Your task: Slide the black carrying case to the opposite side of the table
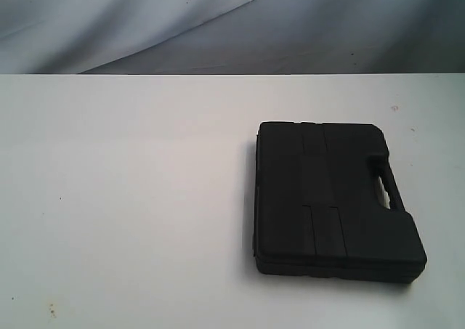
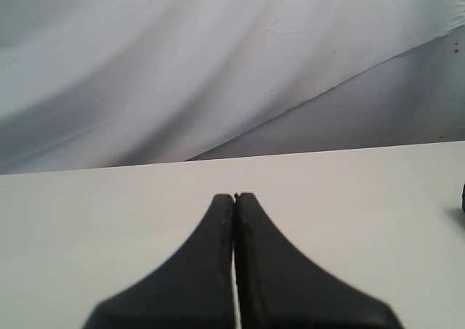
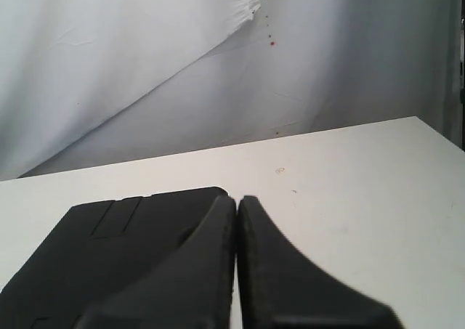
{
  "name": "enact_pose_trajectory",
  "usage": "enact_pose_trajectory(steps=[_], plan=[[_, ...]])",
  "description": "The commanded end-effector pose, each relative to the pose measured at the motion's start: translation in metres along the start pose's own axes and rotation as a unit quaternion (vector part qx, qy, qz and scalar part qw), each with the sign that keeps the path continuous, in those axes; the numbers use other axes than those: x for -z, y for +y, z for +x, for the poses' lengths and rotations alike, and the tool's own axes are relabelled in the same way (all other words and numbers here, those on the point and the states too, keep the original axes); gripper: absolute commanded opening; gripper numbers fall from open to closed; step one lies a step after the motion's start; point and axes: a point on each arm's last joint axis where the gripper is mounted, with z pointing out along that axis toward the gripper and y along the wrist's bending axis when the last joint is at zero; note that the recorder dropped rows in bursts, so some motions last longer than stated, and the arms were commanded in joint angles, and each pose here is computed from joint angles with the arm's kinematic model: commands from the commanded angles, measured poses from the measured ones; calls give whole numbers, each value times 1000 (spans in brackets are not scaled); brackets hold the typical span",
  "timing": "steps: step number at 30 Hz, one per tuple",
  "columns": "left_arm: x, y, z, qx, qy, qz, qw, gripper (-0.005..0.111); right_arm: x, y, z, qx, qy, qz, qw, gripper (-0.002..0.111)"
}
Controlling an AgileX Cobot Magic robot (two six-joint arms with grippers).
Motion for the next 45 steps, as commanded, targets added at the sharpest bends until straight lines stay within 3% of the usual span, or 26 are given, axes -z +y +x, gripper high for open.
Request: enact_pose_trajectory(steps=[1, 10, 27, 45], plan=[[0, 0, 1, 2, 0, -1, 1000, 0, 0, 0, 2, -7, 1, 2, 1000, 0], [0, 0, 1, 1, 0, -1, 1000, 0, 0, -1, 2, -8, 1, 6, 1000, 0], [0, 0, 1, 2, 0, -1, 1000, 0, 0, 1, 0, 80, -5, -7, 997, 0], [0, 0, 1, 1, 0, -1, 1000, 0, 0, 1, 0, 76, -7, -8, 997, 0]])
